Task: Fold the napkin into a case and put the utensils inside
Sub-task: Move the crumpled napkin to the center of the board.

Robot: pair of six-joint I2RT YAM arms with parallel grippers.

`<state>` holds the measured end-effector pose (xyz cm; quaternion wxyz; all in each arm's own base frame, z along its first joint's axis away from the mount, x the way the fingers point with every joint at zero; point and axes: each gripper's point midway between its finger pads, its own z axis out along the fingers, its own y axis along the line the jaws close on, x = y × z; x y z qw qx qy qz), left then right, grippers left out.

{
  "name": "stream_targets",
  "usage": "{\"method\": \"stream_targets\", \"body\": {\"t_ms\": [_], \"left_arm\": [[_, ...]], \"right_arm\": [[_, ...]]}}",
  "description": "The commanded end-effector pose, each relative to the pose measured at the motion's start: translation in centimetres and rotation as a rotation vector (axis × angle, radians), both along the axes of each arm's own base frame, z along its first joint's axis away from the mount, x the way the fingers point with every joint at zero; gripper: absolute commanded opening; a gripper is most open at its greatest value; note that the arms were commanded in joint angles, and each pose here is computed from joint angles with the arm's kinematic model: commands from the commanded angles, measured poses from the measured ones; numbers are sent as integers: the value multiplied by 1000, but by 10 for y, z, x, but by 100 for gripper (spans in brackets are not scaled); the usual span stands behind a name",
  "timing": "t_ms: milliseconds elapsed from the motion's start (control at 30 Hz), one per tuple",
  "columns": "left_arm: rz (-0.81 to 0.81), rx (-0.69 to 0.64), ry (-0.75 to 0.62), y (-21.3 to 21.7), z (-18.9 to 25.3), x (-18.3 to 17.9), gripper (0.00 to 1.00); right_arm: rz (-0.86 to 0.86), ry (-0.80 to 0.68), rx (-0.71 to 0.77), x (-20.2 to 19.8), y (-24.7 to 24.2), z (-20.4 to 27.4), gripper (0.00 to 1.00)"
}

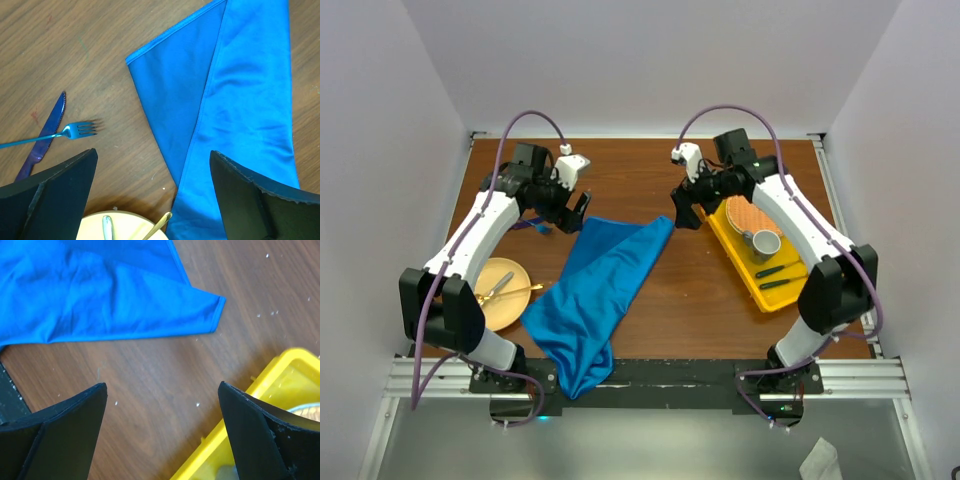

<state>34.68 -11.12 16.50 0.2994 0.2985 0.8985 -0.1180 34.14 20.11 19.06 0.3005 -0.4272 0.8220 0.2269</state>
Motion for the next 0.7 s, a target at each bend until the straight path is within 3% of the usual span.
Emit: {"method": "stream_targets", "body": {"t_ms": [0, 300, 667], "left_arm": [[36, -20, -31, 4, 14, 4, 100], [81, -58, 10, 21, 13, -15, 100], [140, 6, 0, 41, 15, -34, 100]], "right_arm": [[-5, -32, -7, 28, 16, 6, 93], [-39, 33, -144, 78, 38, -42, 78], [-65, 104, -194, 108, 62, -94, 48]]}}
